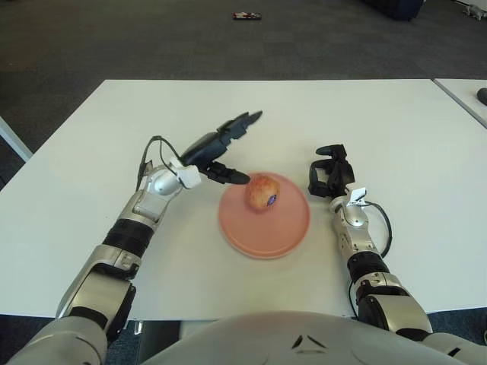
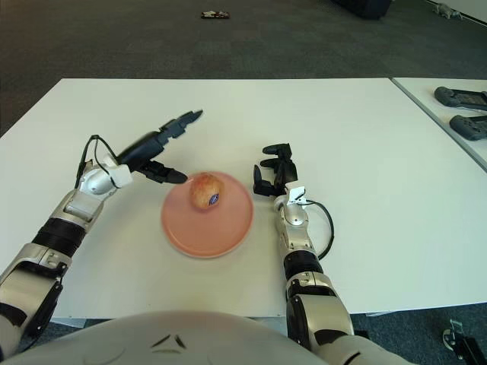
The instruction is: Put the apple into the plate.
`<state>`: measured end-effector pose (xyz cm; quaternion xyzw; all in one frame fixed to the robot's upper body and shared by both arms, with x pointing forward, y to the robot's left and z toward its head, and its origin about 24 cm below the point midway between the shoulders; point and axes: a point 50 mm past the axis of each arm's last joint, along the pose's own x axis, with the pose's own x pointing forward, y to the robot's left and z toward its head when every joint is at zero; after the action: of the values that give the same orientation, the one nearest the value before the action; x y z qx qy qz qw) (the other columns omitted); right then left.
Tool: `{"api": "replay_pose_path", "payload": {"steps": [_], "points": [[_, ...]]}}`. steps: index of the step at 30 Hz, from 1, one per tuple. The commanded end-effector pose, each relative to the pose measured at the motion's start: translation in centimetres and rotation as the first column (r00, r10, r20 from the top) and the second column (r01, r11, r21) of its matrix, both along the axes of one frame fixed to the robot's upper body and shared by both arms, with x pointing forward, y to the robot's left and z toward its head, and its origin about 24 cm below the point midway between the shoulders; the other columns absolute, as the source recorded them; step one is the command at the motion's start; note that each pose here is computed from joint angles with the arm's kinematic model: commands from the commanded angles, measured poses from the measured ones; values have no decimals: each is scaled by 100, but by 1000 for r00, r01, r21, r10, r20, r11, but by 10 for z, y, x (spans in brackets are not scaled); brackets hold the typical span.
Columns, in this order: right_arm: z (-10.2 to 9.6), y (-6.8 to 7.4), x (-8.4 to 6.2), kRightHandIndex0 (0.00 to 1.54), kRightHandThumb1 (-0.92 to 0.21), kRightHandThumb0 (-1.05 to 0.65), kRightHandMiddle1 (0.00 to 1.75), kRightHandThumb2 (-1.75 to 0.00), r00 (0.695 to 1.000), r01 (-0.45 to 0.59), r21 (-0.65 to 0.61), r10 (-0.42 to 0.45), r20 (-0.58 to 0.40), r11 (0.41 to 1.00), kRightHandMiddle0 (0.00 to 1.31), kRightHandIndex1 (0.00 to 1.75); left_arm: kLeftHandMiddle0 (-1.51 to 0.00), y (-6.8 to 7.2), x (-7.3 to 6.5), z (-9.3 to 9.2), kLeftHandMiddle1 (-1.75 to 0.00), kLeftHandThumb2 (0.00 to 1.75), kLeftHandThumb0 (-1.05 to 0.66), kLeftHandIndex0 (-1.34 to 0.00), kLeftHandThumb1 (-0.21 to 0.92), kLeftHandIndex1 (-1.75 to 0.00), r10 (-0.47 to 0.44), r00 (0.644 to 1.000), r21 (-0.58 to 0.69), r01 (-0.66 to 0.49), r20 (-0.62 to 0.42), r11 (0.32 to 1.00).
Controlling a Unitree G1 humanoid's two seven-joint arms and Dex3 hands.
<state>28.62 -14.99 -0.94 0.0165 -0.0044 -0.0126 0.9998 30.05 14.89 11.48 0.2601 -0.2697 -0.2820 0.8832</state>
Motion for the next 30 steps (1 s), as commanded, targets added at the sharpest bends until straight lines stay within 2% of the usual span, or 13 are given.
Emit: {"api": "replay_pose_path", "payload": {"steps": [1,6,9,11,14,17,22,26,30], "points": [[-19,2,-13,128,-31,-4,175,-129,995,10,7,-9,-102,1000,103,175,0,17,11,8,0,49,-101,0,92,0,97,995,-80,-95,24,992],[-19,2,-13,129,-31,-4,175,-129,994,12,4,-12,-105,1000,103,175,0,34,14,6,0,66,-95,0,92,0,235,970,-156,-224,59,962],[-20,2,-13,129,-31,-4,175,-129,994,10,3,-10,-106,1000,103,175,0,38,16,4,0,76,-93,0,92,0,324,945,-213,-309,38,927],[-20,1,-13,129,-31,-4,175,-129,995,6,4,-5,-104,1000,103,175,0,42,19,1,0,85,-94,0,92,0,463,886,-287,-442,6,850],[-20,1,-13,128,-31,-4,175,-129,995,4,5,-3,-104,1000,103,175,0,46,19,-8,0,96,-95,-3,92,-2,580,814,-339,-555,-34,760],[-20,0,-13,128,-31,-4,175,-129,994,4,6,-4,-107,1000,103,175,0,47,15,-16,0,102,-94,-5,92,-4,625,778,-355,-604,-67,714],[-19,1,-13,128,-31,-4,175,-129,993,-2,5,3,-119,1000,103,175,-2,43,13,-30,-1,105,-91,-1,92,-26,662,731,-384,-667,-167,639],[-19,0,-13,128,-31,-5,175,-129,992,-5,4,5,-124,1000,103,175,-5,41,13,-34,-2,106,-89,0,92,-35,679,707,-385,-693,-198,610],[-18,1,-13,127,-31,-5,175,-129,992,-7,0,7,-124,1000,103,175,-5,39,13,-40,-2,106,-88,0,92,-36,689,694,-358,-710,-209,606]]}}
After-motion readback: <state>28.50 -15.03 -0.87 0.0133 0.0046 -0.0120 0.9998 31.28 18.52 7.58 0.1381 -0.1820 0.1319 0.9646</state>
